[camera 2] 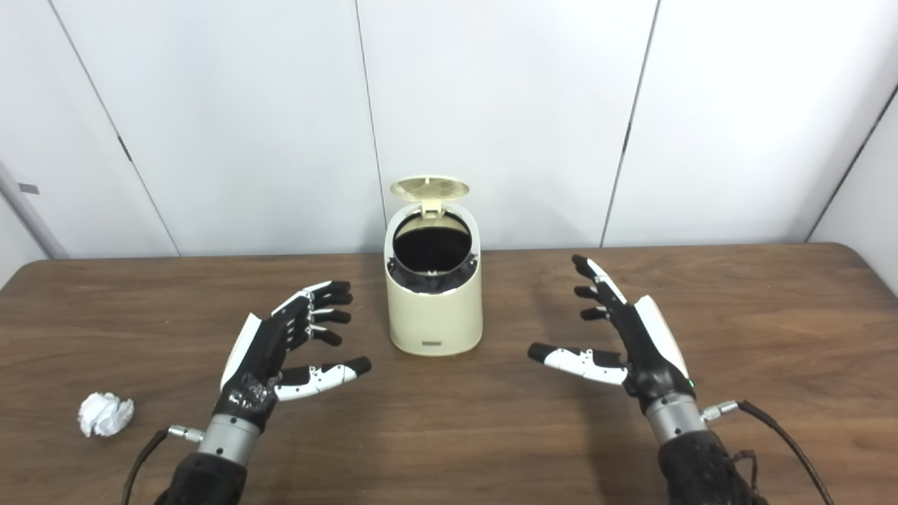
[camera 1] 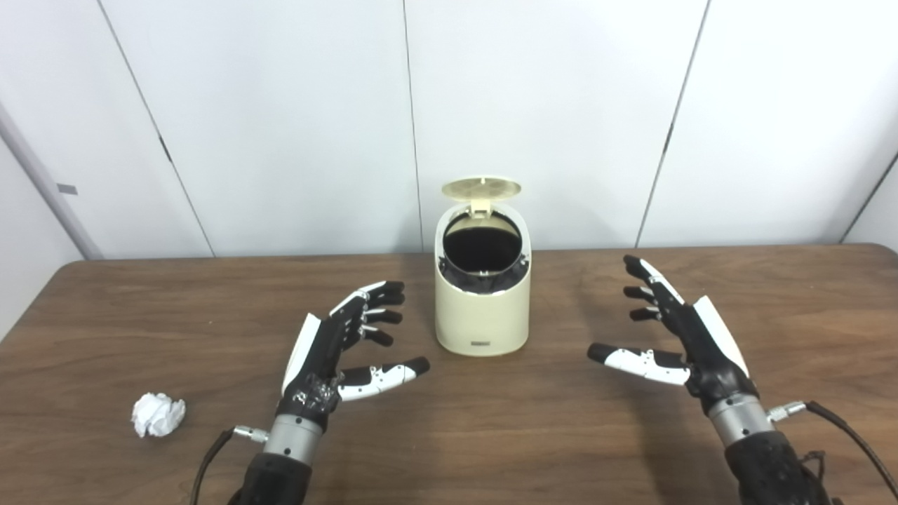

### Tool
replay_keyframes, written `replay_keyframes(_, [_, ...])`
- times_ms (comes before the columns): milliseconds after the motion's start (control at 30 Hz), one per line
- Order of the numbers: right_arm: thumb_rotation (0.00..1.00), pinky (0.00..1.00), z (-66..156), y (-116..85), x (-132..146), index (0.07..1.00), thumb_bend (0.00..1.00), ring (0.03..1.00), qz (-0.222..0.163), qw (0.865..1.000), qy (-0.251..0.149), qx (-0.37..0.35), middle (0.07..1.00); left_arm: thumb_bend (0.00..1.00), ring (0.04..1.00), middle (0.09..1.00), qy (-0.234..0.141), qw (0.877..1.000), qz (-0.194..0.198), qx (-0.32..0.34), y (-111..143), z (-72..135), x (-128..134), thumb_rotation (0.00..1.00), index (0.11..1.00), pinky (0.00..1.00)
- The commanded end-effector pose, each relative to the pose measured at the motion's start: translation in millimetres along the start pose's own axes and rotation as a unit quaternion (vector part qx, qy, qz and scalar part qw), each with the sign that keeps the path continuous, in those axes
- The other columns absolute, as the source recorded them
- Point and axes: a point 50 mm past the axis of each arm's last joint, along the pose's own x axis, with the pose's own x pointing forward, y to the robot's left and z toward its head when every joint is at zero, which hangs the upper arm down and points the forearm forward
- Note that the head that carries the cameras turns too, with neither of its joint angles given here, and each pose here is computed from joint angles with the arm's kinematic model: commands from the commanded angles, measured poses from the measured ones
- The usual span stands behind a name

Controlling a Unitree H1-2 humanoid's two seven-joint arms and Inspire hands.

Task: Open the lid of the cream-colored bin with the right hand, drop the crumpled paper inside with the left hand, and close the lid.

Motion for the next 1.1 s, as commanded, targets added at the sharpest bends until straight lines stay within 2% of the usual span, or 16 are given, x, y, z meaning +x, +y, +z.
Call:
replay_keyframes(0, [0.44, 0.74, 15, -7, 3, 0.944, 0.84, 0.858, -0.018, 0.999, -0.039, -0.002, 0.936, 0.76, 0.709, 0.781, -0.038, 0.999, 0.005, 0.007, 2, 14, 7, 0.06, 0.8, 0.58])
replay_keyframes(200, [0.4, 0.75, 9, -15, 3, 0.944, 0.82, 0.856, -0.01, 0.999, -0.043, 0.005, 0.937, 0.76, 0.697, 0.772, -0.044, 0.999, 0.008, 0.031, -8, 21, 6, 0.04, 0.796, 0.52])
replay_keyframes(400, [0.39, 0.78, 16, -19, 3, 0.963, 0.8, 0.885, -0.004, 1.0, -0.018, 0.013, 0.955, 0.76, 0.723, 0.781, -0.036, 0.999, 0.013, 0.035, -21, 26, 6, 0.07, 0.807, 0.55])
replay_keyframes(467, [0.41, 0.73, 18, -19, 5, 0.952, 0.8, 0.872, -0.004, 1.0, -0.022, 0.007, 0.943, 0.76, 0.725, 0.781, -0.035, 0.999, 0.012, 0.038, -24, 25, 7, 0.06, 0.807, 0.55])
replay_keyframes(533, [0.42, 0.72, 19, -20, 5, 0.942, 0.8, 0.873, -0.004, 1.0, -0.025, 0.004, 0.93, 0.77, 0.722, 0.781, -0.035, 0.998, 0.012, 0.043, -26, 24, 8, 0.06, 0.806, 0.55])
replay_keyframes(700, [0.43, 0.68, 22, -19, 5, 0.943, 0.81, 0.874, 0.007, 1.0, -0.024, 0.006, 0.932, 0.75, 0.697, 0.781, -0.028, 0.994, 0.024, 0.102, -18, 27, 4, 0.07, 0.807, 0.53])
replay_keyframes(800, [0.43, 0.64, 21, -20, 4, 0.947, 0.81, 0.872, 0.008, 1.0, -0.021, 0.006, 0.937, 0.74, 0.674, 0.755, -0.019, 0.985, 0.033, 0.17, -6, 32, 0, 0.07, 0.791, 0.53])
replay_keyframes(867, [0.42, 0.63, 19, -21, 3, 0.946, 0.81, 0.867, 0.009, 1.0, -0.018, 0.005, 0.939, 0.74, 0.666, 0.741, -0.014, 0.974, 0.029, 0.224, 7, 40, -4, 0.08, 0.777, 0.53])
replay_keyframes(1000, [0.43, 0.6, 18, -22, 2, 0.943, 0.83, 0.851, 0.008, 1.0, -0.012, -0.001, 0.935, 0.75, 0.691, 0.751, 0.025, 0.941, 0.023, 0.336, 35, 55, -11, 0.11, 0.747, 0.57])
replay_keyframes(1067, [0.43, 0.59, 18, -23, 2, 0.94, 0.83, 0.842, 0.01, 1.0, -0.012, -0.001, 0.93, 0.77, 0.681, 0.74, 0.042, 0.926, 0.031, 0.375, 50, 63, -15, 0.09, 0.726, 0.54])
